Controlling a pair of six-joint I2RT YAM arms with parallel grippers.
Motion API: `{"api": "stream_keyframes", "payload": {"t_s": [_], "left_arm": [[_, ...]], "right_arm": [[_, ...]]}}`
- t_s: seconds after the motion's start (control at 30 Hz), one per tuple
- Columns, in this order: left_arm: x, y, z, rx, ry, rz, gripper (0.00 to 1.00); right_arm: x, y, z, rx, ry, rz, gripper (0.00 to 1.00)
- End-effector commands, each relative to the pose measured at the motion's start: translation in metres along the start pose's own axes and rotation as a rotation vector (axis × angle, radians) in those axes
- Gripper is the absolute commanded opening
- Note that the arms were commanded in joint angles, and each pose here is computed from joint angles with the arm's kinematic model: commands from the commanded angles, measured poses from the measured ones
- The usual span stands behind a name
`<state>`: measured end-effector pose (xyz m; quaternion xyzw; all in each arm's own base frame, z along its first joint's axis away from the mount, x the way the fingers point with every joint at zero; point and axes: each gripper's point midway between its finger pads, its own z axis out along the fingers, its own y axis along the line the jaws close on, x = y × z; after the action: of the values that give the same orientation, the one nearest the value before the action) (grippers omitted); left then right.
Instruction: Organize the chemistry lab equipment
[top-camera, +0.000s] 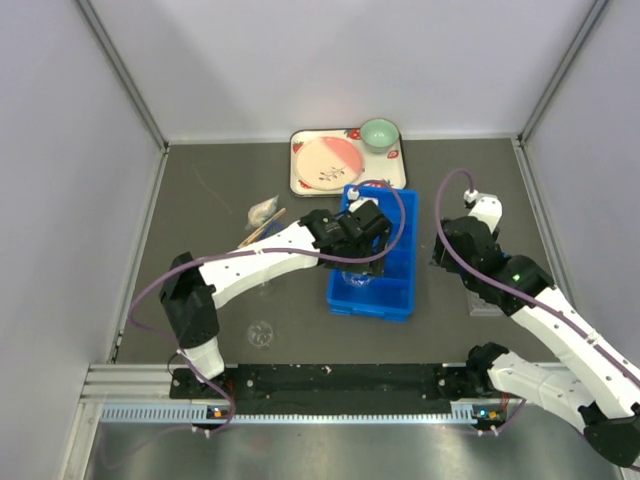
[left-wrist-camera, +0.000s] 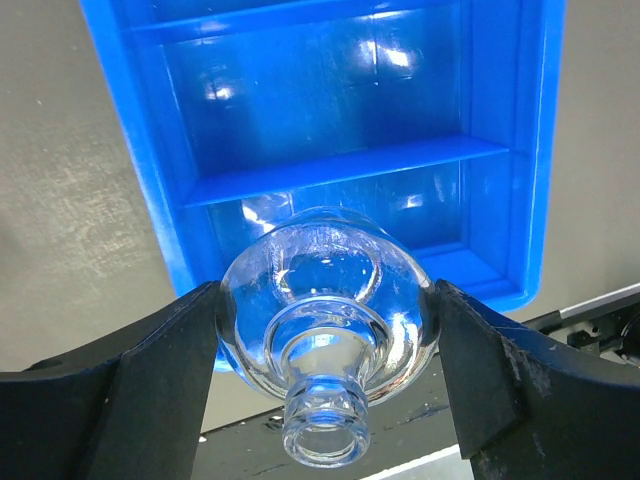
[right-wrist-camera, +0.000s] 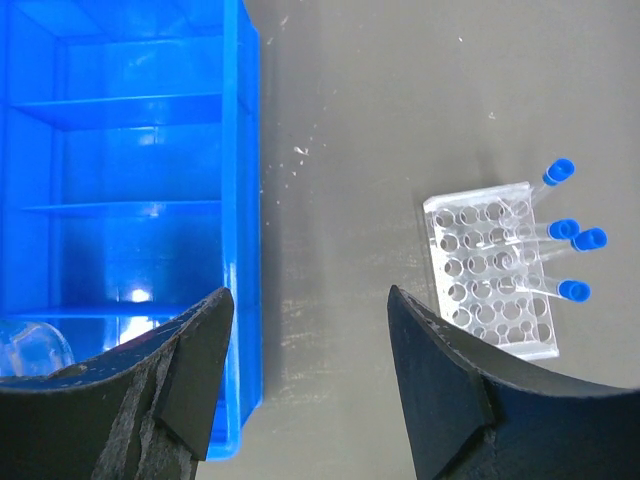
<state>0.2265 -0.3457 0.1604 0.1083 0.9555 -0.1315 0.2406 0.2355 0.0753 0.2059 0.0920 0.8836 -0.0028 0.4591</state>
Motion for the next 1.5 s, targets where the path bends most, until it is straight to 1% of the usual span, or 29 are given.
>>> {"api": "stream_keyframes", "payload": {"t_s": [0.0,0.33,0.5,0.73,1.2,1.47], "left_arm": [[-0.015,-0.021,-0.004,0.030,-0.068,-0.074,0.29],[0.021,-0.039,0.027,-0.009,0.007,-0.062,0.27],[0.025,-0.044,0.037,-0.014,0.014,-0.064,0.27],[0.043,-0.050,0.064,-0.056,0.050,-0.055,0.27],[0.053,-0.073,0.082,-0.046,0.063,-0.030,0.26],[0.050,-0.086,0.080,-0.028,0.048,-0.009,0.27]], "right_arm": [[0.003,-0.008,-0.006,-0.006,-0.013,0.031,0.63],[0.014,-0.013,-0.006,-0.007,-0.006,0.030,0.64],[0.015,-0.016,-0.010,-0.023,-0.015,0.033,0.63],[0.018,-0.017,-0.011,-0.027,-0.012,0.034,0.64],[0.019,-0.016,-0.012,-0.043,-0.010,0.033,0.64],[0.020,-0.016,-0.012,-0.042,-0.009,0.032,0.64]]}}
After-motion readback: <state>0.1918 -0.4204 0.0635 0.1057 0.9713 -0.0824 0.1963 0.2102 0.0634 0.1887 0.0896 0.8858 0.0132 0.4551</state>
